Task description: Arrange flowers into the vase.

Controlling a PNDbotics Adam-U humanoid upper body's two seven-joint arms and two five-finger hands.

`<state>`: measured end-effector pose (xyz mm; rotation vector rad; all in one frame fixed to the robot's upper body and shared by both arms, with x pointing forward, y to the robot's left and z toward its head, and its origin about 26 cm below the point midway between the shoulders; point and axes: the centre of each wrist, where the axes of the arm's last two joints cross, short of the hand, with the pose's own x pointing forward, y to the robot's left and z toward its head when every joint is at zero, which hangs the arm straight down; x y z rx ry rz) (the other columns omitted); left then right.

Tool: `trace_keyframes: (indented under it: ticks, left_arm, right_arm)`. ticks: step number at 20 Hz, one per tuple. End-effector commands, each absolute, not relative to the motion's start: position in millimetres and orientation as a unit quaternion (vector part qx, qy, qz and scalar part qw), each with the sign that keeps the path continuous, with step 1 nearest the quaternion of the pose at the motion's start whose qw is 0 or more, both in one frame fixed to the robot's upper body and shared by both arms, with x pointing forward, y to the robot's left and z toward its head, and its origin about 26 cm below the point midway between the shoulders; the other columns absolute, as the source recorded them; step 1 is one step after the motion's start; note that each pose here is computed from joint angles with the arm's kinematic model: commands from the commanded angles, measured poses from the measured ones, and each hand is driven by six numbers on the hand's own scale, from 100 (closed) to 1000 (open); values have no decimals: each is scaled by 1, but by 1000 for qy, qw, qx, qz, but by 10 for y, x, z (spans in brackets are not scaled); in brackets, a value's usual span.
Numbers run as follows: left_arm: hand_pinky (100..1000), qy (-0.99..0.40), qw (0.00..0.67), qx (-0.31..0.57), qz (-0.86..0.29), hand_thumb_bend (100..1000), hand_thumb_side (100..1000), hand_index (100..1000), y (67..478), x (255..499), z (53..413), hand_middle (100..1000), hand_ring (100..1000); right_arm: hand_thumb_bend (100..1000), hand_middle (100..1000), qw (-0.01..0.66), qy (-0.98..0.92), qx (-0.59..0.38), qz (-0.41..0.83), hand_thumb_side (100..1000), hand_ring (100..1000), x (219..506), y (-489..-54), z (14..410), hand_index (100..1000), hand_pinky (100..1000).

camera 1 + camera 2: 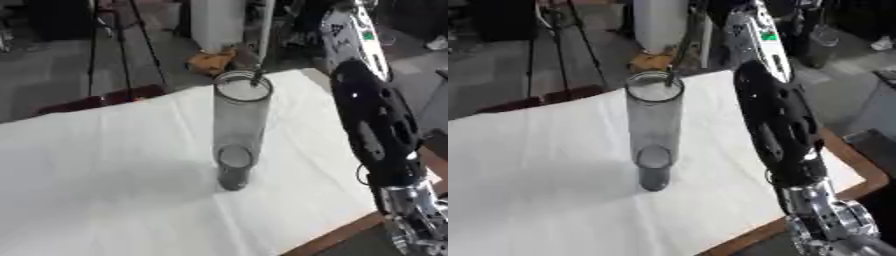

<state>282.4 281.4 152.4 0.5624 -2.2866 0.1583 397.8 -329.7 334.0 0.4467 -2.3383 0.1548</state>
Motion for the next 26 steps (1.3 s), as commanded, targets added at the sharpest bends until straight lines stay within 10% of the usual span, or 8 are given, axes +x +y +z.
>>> trace_keyframes:
  ticks: [1, 26]
  left_arm:
    - [727, -901, 366, 225, 56, 523, 969, 828, 2846, 2819, 1613, 633, 668]
    - [726, -900, 369, 224, 56, 523, 969, 828, 2844, 2816, 1603, 633, 669]
  right_arm:
    - [289, 100, 358, -916, 165, 69, 100, 100, 3949, -3329, 3436, 100, 100]
    - [287, 100, 395, -899, 154, 107, 100, 100, 4117, -3315, 3233, 100, 100]
